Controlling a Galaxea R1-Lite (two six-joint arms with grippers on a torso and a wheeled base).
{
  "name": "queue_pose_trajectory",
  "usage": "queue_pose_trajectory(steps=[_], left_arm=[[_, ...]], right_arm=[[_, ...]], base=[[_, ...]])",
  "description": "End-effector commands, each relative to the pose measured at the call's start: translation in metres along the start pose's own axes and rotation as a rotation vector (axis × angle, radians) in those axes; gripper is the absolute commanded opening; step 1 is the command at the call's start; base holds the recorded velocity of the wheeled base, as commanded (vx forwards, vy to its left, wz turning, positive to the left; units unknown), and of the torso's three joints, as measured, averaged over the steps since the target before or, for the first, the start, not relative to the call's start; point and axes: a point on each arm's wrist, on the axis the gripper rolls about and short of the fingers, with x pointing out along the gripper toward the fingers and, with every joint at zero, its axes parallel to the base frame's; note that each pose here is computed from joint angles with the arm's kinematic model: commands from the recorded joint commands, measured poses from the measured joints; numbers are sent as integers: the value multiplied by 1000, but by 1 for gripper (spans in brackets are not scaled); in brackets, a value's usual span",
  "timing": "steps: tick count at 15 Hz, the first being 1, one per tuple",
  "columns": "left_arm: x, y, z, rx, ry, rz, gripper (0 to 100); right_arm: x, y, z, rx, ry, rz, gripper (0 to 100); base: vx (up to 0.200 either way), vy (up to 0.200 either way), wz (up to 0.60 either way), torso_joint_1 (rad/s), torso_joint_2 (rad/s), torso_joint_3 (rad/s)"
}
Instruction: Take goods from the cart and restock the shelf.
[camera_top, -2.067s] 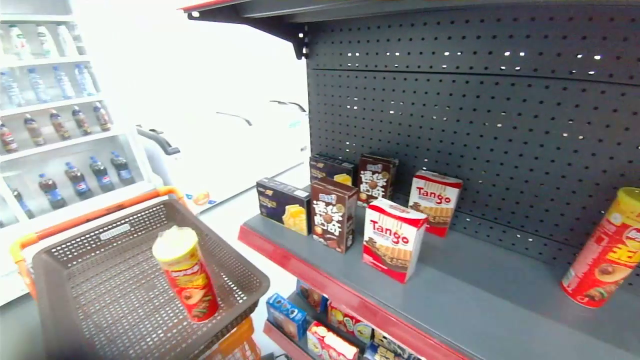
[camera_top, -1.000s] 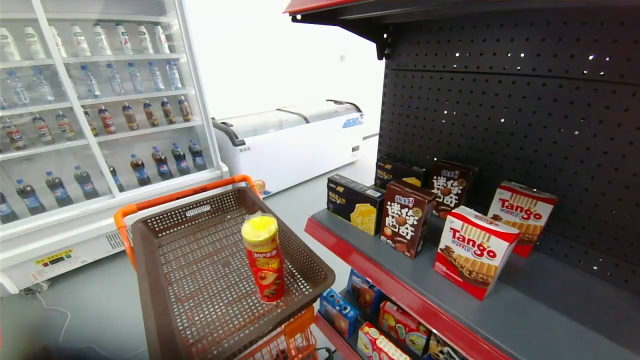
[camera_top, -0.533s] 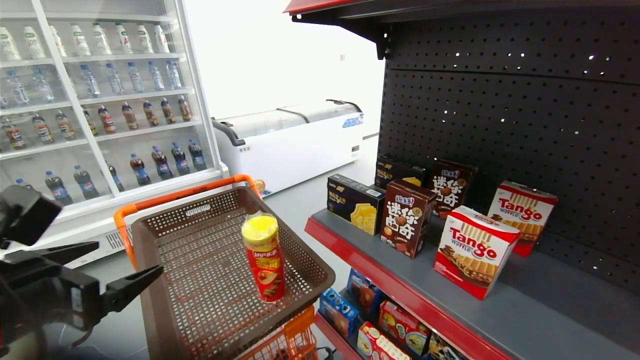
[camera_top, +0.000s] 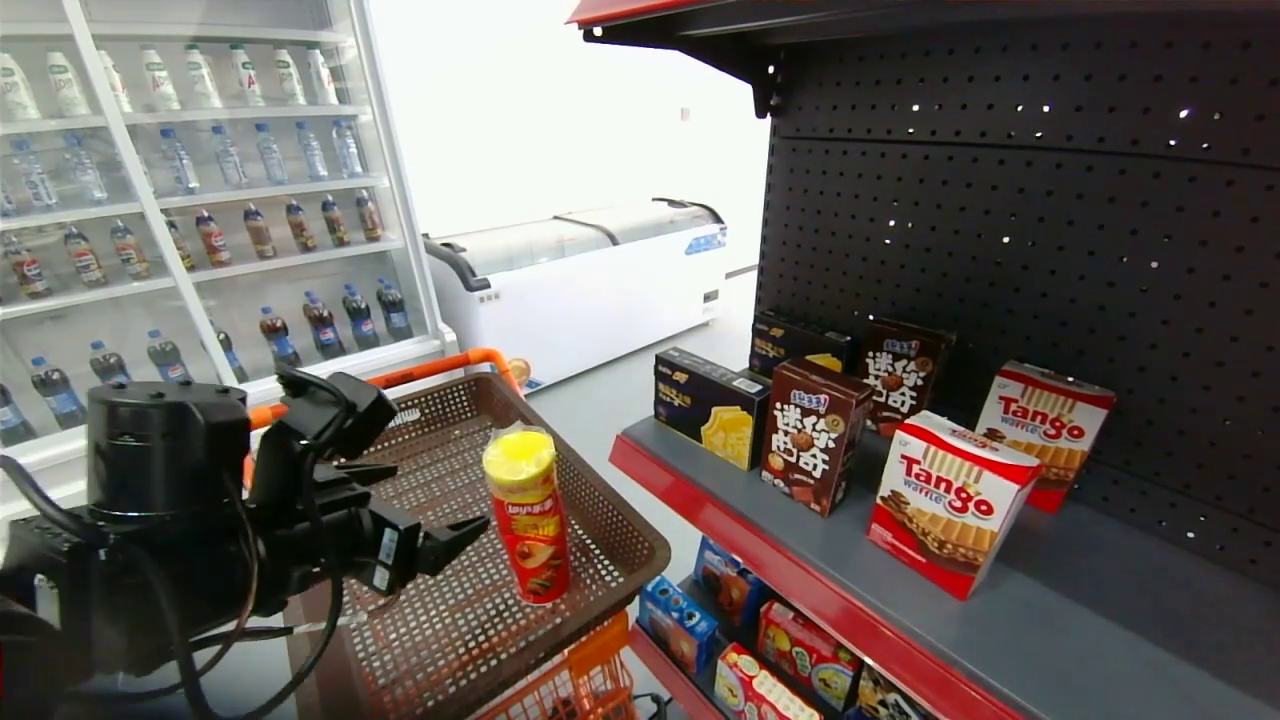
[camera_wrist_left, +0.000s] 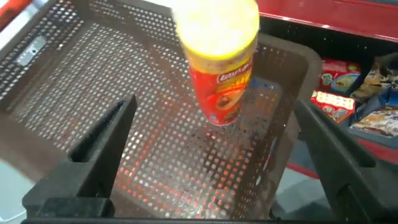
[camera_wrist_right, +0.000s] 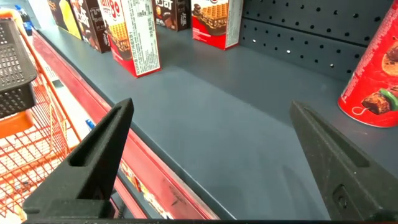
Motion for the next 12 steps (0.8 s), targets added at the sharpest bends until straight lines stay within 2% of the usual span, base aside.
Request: queue_pose_trajectory(steps=[1, 7, 8, 10, 12], left_arm=[[28, -7, -15, 6, 70, -30, 100], [62, -8, -30, 5, 91, -37, 100], [81, -8, -40, 3, 85, -33, 100], [91, -9, -48, 4, 88, -36, 100], [108, -9, -54, 6, 56, -30, 100]], right_arm=[[0, 0, 0, 0, 1, 0, 100], [0, 0, 0, 0, 1, 0, 100], [0, 0, 0, 0, 1, 0, 100], [0, 0, 0, 0, 1, 0, 100], [0, 0, 0, 0, 1, 0, 100]], base=[[0, 0, 0, 0, 0, 0], [0, 0, 0, 0, 0, 0], [0, 0, 0, 0, 0, 0], [0, 0, 0, 0, 0, 0], [0, 0, 0, 0, 0, 0]])
